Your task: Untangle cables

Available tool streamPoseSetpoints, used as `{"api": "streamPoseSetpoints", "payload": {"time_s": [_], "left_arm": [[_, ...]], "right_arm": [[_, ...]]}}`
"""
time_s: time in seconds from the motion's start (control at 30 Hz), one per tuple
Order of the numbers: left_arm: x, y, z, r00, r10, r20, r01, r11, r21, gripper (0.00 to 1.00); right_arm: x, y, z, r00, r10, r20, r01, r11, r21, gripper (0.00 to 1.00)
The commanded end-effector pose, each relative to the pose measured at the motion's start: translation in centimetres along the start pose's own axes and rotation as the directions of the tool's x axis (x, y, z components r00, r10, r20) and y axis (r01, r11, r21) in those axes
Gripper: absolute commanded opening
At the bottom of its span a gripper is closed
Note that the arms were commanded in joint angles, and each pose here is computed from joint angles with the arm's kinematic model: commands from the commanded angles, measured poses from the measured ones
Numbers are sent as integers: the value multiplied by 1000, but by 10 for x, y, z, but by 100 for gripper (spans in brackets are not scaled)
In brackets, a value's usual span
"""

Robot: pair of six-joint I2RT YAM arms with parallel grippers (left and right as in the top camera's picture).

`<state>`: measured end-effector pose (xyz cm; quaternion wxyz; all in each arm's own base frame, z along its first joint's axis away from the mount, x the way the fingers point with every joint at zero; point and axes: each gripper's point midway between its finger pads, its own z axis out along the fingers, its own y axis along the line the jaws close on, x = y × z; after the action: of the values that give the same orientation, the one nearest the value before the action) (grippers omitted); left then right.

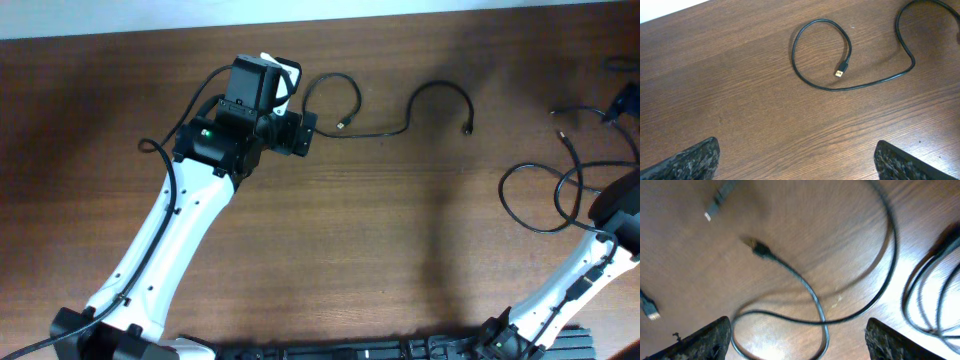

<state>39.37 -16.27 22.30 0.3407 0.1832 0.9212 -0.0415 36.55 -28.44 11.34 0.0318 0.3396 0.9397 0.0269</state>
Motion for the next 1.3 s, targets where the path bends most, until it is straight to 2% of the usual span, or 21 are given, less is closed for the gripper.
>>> {"api": "streamPoseSetpoints", "payload": {"time_s": [0.0,0.1,0.27,0.67,0.87,0.97,1.03,1.27], "left_arm": [[-6,3,-10,999,-16,28,16,1000,-11,99],[-6,3,-10,999,-16,28,16,1000,-11,99],[-6,3,-10,999,-16,28,17,1000,-11,99],[-6,3,-10,999,-16,28,17,1000,-11,99],[-6,3,-10,999,-16,28,16,1000,-11,99],[-6,3,-10,999,-16,28,16,1000,-11,99],[-6,3,-10,999,-16,28,17,1000,-11,99],[-6,3,-10,999,-16,28,17,1000,-11,99]], "right_arm": [[20,7,23,995,-20,-102,19,1000,-16,85],[40,11,37,982,-15,-186,13,1000,-14,88],[61,20,54,963,-20,-268,19,1000,-9,89],[74,44,78,951,-69,-301,68,998,-13,89],[65,53,89,910,-333,-246,323,943,-80,90],[66,53,89,853,-467,-235,452,884,-116,94],[66,53,89,827,-514,-228,497,858,-129,95],[69,53,91,669,-717,-194,692,697,-189,96]]}}
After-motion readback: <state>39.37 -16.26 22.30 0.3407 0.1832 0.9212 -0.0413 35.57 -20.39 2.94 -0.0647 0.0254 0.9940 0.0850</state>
